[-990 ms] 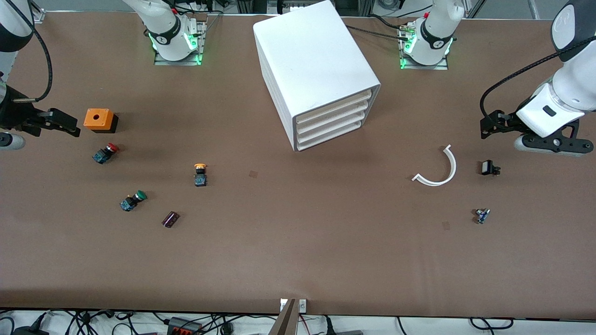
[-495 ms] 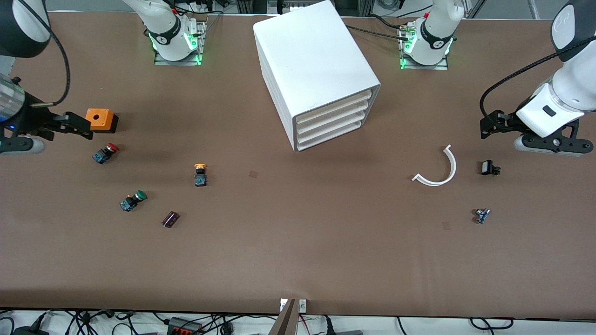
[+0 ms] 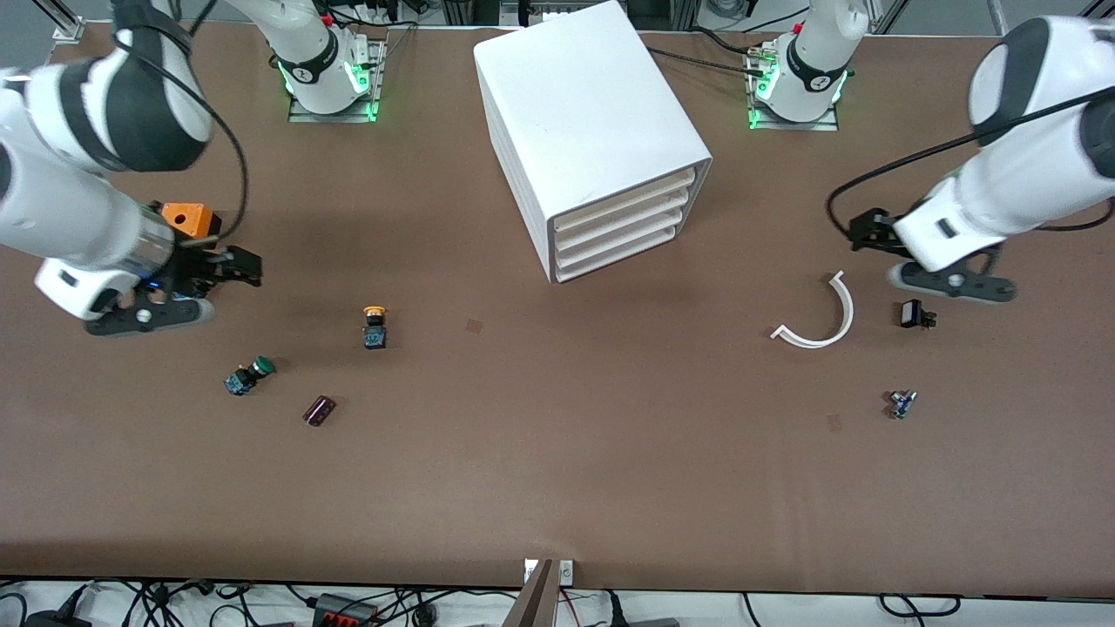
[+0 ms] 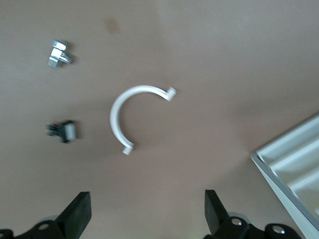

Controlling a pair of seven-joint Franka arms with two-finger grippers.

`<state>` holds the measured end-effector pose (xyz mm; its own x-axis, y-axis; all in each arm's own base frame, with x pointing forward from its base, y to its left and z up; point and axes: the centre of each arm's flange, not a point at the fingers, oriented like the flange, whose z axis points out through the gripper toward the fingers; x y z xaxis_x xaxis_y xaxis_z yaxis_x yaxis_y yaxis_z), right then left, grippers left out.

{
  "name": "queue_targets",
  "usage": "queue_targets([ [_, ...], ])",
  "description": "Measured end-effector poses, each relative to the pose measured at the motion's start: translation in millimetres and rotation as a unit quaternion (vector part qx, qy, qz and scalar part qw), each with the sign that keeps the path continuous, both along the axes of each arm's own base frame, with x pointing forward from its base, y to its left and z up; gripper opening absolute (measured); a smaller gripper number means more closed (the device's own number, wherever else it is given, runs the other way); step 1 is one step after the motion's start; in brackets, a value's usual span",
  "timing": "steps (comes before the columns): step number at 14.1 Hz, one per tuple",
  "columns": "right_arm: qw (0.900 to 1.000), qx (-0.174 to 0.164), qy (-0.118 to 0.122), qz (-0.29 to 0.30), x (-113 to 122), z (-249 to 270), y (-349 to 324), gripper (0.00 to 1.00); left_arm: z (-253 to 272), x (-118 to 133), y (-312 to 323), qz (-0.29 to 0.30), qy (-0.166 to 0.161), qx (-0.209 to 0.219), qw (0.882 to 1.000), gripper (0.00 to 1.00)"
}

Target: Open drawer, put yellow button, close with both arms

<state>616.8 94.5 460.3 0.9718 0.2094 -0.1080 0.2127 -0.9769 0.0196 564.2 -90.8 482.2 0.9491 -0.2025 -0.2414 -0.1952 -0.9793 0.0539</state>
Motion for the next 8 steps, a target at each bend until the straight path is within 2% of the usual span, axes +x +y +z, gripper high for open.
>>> queue_targets([
  [2,1.000,-0.001,0.005,0.017,5,-25,23,1.00,-20,-3,-21,0.006,0.045,-0.059,0.997,1.00],
  [4,0.999,-0.003,0.015,0.030,10,-59,41,1.00,-36,-5,-38,0.001,0.082,-0.133,0.988,1.00],
  [6,0.999,-0.006,0.029,0.041,15,-104,56,1.00,-51,-3,-54,-0.009,0.107,-0.213,0.971,1.00],
  [8,0.998,-0.003,0.047,0.042,18,-153,64,1.00,-72,-3,-72,-0.013,0.130,-0.295,0.947,1.00],
])
